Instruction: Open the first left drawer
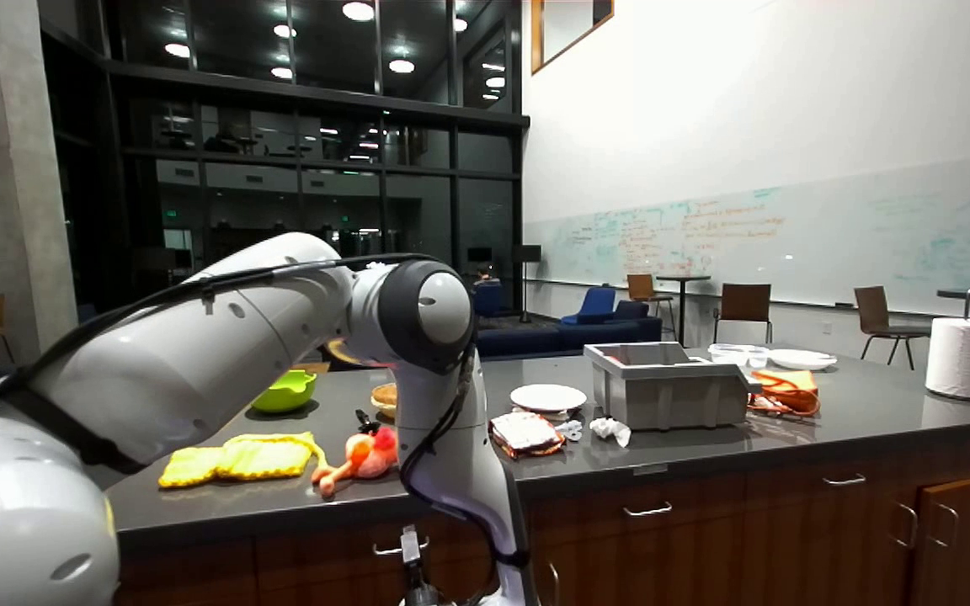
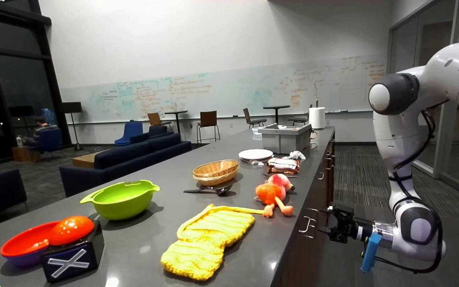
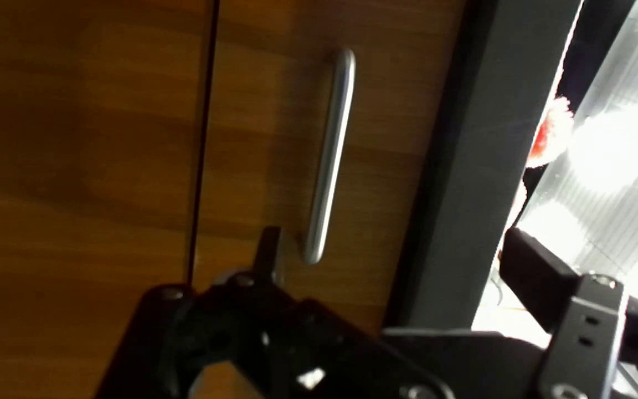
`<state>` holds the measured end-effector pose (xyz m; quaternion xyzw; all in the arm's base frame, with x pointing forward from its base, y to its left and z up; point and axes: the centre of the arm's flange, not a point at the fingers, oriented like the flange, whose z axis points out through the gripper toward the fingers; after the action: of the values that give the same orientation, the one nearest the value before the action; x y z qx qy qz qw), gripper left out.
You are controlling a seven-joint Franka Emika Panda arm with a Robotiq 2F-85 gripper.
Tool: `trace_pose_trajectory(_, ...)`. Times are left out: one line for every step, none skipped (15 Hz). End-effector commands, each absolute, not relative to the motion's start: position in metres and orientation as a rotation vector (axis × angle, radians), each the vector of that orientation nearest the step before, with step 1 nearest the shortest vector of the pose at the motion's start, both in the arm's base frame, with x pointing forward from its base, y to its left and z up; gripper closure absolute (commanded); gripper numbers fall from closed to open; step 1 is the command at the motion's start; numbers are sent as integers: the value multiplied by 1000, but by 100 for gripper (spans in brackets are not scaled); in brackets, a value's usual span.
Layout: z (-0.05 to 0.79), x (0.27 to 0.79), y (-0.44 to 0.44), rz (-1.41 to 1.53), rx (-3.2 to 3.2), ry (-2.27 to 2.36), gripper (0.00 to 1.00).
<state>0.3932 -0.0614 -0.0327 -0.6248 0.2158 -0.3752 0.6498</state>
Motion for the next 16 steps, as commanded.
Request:
trace_pose_trajectory(-49, 397, -59, -843, -1346, 520, 0)
trace_pose_trajectory(-51, 398, -57, -840, -1341, 518, 0)
trace_pose_trajectory(-53, 398, -56, -836, -1339, 517, 0)
trace_pose_trajectory(-55, 398, -55, -835, -1343, 516, 0)
trace_pose_trajectory(-56, 399, -53, -836, -1351, 515, 0)
trace_pose_trajectory(-56, 400, -52, -839, -1363, 516, 0)
trace_pose_trajectory(-56, 401, -51, -847, -1380, 516, 0)
trace_pose_trajectory(-56, 401, -50, -854, -1392, 519, 0)
trace_pose_trajectory(-54, 401, -48, -862, -1408, 520, 0)
trace_pose_trajectory(-53, 402, -47, -868, -1418, 521, 0)
trace_pose_trajectory(-52, 402, -45, -874, -1433, 519, 0)
trace_pose_trajectory(-51, 403, -43, -879, -1446, 516, 0)
trace_pose_trajectory(-50, 404, -40, -881, -1456, 516, 0)
trace_pose_trajectory(-50, 404, -38, -879, -1464, 514, 0)
trace_pose_trajectory(-51, 405, -36, -881, -1470, 509, 0)
trace_pose_trajectory(-50, 406, -34, -878, -1474, 505, 0)
